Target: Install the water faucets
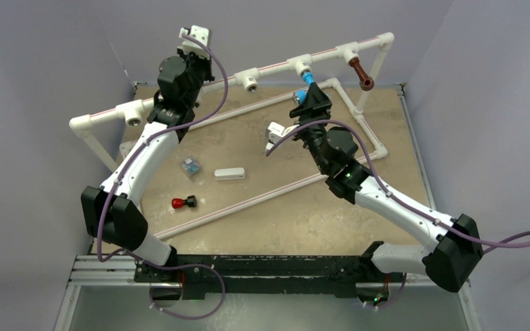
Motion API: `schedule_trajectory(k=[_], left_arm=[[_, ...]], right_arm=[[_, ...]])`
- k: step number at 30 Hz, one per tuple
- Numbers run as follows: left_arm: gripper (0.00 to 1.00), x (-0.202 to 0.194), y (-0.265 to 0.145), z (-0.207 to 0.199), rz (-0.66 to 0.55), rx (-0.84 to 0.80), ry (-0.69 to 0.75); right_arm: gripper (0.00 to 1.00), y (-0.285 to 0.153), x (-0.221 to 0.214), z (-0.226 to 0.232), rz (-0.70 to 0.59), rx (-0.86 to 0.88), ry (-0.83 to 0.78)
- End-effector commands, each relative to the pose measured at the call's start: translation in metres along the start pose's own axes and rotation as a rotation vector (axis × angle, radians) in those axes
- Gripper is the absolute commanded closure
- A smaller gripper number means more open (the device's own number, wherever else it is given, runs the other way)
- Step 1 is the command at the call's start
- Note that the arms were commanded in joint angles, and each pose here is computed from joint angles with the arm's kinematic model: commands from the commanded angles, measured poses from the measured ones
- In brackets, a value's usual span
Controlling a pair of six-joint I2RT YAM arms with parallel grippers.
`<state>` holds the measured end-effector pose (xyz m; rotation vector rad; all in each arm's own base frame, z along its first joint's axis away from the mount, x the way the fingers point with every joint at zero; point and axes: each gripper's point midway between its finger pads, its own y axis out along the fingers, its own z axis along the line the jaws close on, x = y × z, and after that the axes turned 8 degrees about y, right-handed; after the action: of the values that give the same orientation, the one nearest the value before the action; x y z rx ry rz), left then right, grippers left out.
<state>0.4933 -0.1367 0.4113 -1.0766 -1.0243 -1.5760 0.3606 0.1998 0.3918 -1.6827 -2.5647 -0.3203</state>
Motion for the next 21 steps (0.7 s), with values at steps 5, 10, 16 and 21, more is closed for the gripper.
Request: schedule_trajectory(k=[5, 10, 16, 21], left_arm=[[1.0, -0.071, -0.004, -0.032, 0.198, -0.102, 0.058], [1.0, -0.072, -0.004, -0.032, 0.199, -0.104, 0.057], [1.0, -0.071, -0.004, -0.032, 0.198, -0.105, 0.057], [1.0, -0.071, -0.004, -0.032, 0.199, -0.104, 0.058]], right_arm=[[0.47, 0.014, -0.003, -0.027, 0.017, -0.098, 0.073], [0.75, 0.017, -0.009, -0.025, 0.03, -0.104, 0.143], [1.0, 0.014, -0.013, -0.024, 0.036, -0.127, 0.261], [1.0, 0.009, -0.007, -0.031, -0.017, -0.164, 0.478]])
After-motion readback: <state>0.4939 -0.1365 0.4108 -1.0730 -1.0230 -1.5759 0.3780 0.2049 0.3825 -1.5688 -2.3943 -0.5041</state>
